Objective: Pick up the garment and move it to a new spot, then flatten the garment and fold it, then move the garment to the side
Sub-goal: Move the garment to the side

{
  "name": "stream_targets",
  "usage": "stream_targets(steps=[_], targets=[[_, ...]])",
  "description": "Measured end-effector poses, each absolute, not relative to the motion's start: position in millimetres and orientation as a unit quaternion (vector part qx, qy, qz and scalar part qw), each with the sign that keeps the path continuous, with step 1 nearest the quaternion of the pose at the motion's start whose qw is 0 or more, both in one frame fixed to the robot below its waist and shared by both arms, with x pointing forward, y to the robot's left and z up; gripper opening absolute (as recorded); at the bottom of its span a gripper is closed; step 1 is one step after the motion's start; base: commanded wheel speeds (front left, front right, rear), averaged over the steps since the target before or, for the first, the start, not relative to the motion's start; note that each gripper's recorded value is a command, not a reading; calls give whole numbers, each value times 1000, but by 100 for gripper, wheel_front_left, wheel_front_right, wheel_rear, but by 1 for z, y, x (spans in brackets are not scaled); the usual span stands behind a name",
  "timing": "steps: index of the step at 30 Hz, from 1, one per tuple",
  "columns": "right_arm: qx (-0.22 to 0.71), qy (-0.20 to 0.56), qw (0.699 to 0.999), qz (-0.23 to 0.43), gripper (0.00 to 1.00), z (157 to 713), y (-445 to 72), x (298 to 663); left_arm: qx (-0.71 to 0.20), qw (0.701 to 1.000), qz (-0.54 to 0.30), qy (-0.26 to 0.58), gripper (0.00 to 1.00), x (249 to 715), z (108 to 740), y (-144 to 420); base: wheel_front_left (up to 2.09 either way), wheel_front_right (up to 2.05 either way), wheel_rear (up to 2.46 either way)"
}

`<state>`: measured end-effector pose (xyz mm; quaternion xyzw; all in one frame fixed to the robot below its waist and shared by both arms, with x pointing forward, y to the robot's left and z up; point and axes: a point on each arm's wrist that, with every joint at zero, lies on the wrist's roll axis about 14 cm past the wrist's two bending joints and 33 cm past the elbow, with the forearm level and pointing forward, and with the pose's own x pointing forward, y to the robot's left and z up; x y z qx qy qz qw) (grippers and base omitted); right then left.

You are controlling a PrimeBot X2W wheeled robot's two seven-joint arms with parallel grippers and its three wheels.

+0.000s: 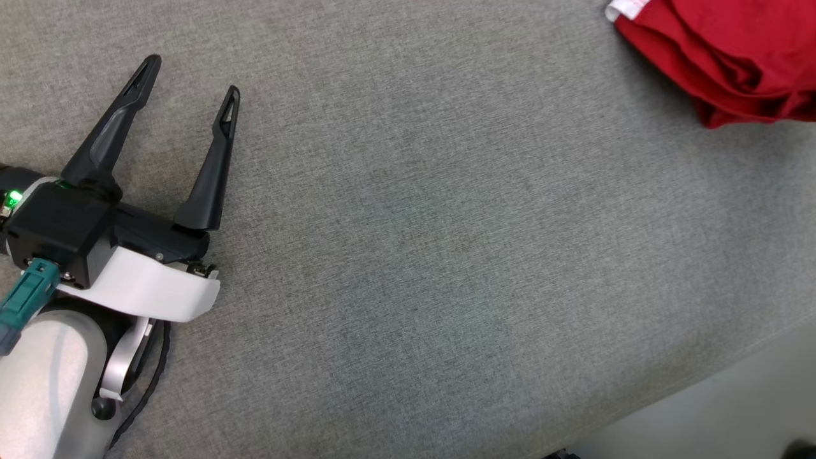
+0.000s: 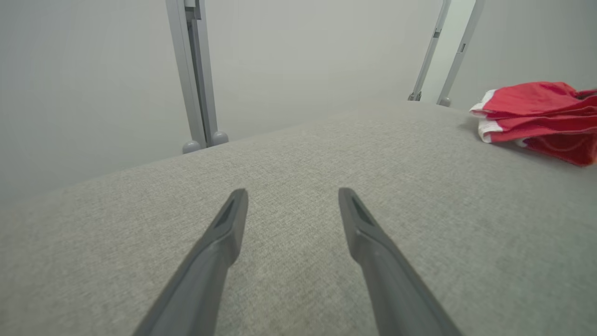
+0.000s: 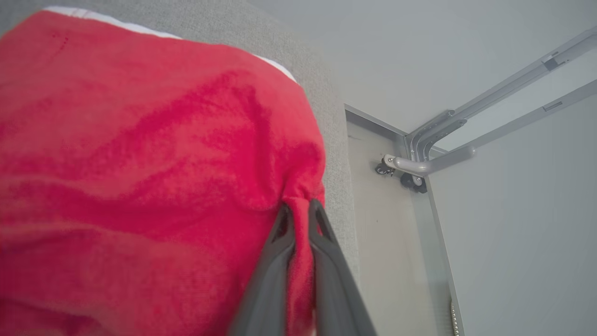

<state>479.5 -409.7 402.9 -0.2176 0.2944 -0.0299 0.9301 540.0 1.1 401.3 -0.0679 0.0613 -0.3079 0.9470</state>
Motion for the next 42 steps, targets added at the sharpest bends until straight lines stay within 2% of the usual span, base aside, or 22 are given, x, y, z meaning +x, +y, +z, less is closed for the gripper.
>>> stream_targets(steps=[3, 5, 6, 7, 14, 25, 33, 42], targets=[[-218, 285, 932, -40, 0, 401, -416, 488, -69, 948, -306, 63, 100, 541, 398, 4, 0, 0, 0], [-216, 289, 931, -51, 41, 395, -422, 489, -69, 949, -302, 62, 100, 543, 396, 6, 0, 0, 0], [-214, 293, 930, -56, 75, 391, -423, 489, -69, 949, -300, 61, 100, 544, 395, 8, 0, 0, 0], [-208, 291, 932, -59, 99, 389, -423, 490, -69, 950, -299, 62, 100, 544, 394, 9, 0, 0, 0], [-182, 271, 941, -89, 100, 389, -428, 482, -68, 952, -294, 52, 100, 543, 401, 11, 0, 0, 0], [-96, 143, 977, -128, 100, 440, -411, 468, -71, 957, -276, 49, 100, 528, 424, 16, 0, 0, 0], [-29, 40, 992, -114, 100, 471, -355, 459, -81, 967, -239, 36, 100, 514, 450, 33, 0, 0, 0], [31, -10, 998, -47, 100, 488, -265, 466, -93, 982, -162, 27, 100, 495, 467, 79, 0, 0, 0]])
